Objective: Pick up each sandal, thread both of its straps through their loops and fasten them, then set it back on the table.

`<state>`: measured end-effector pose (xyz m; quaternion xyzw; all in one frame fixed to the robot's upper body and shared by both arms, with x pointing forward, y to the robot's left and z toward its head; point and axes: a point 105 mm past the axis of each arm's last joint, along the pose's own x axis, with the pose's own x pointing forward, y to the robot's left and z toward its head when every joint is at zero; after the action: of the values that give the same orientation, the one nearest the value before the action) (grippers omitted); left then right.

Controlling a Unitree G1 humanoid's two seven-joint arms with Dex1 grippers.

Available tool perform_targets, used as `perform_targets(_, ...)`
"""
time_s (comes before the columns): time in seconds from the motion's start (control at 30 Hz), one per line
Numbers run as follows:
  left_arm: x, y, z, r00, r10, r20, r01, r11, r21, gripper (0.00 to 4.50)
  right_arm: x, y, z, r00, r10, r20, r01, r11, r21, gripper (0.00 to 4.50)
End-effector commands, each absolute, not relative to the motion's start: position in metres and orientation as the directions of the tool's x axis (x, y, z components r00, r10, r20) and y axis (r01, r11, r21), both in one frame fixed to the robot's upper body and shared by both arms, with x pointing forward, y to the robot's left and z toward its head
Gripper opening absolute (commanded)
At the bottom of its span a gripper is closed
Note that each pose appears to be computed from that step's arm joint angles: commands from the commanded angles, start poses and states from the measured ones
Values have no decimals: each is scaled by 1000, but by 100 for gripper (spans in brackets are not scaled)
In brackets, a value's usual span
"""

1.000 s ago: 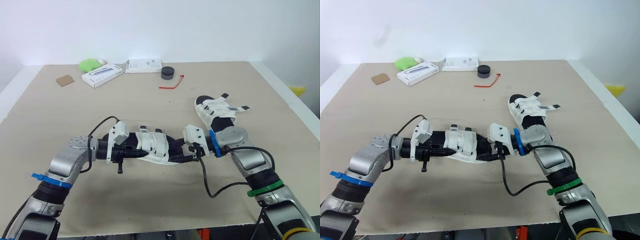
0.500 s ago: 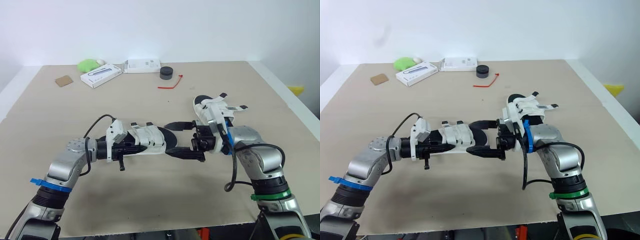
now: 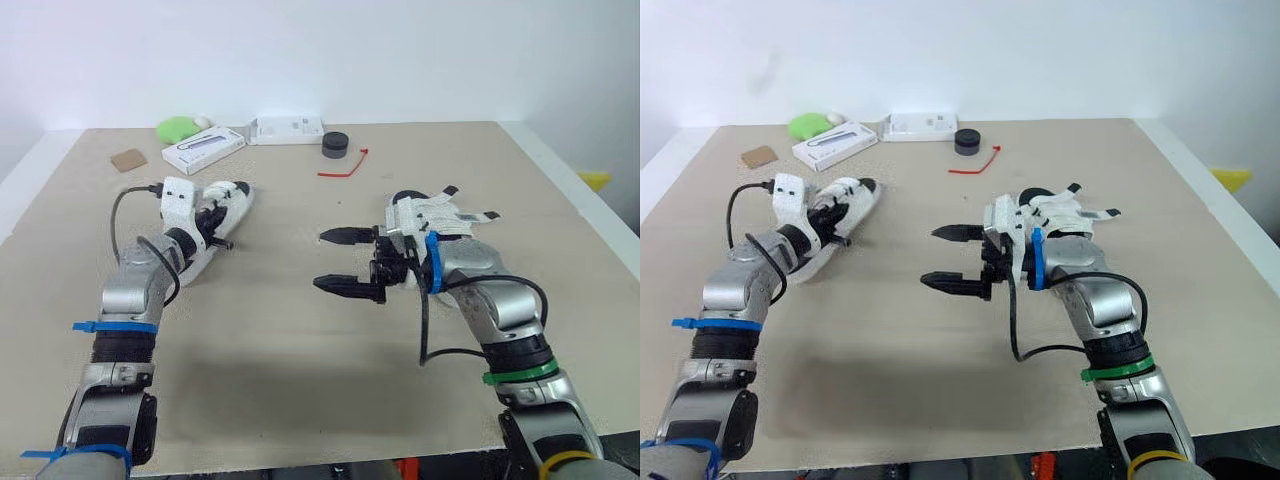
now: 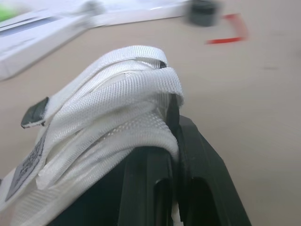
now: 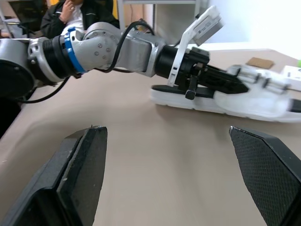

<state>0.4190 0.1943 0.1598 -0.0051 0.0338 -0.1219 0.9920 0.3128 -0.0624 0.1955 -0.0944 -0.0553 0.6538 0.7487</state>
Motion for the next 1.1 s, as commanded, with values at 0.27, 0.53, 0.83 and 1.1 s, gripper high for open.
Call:
perform_targets(0.27,424,206,164,998,-47,-47,48,998,29,0,308,-65,211,113,994,-9,-955,106,-277,444)
perform_targets(0.53,415,192,169,996,-87,-27,90,991,99,293,320,-71,207,201,979,-34,-934,181,-310,450)
perform_targets(0.83,383,179,182,986,-166,24,161,978,132,447,338,-78,208,266,963,-42,-911,237,-339,450)
perform_targets(1.1,328,155,184,890,-454,51,440,882,168,447,335,-92,205,311,949,-45,-896,277,-348,450)
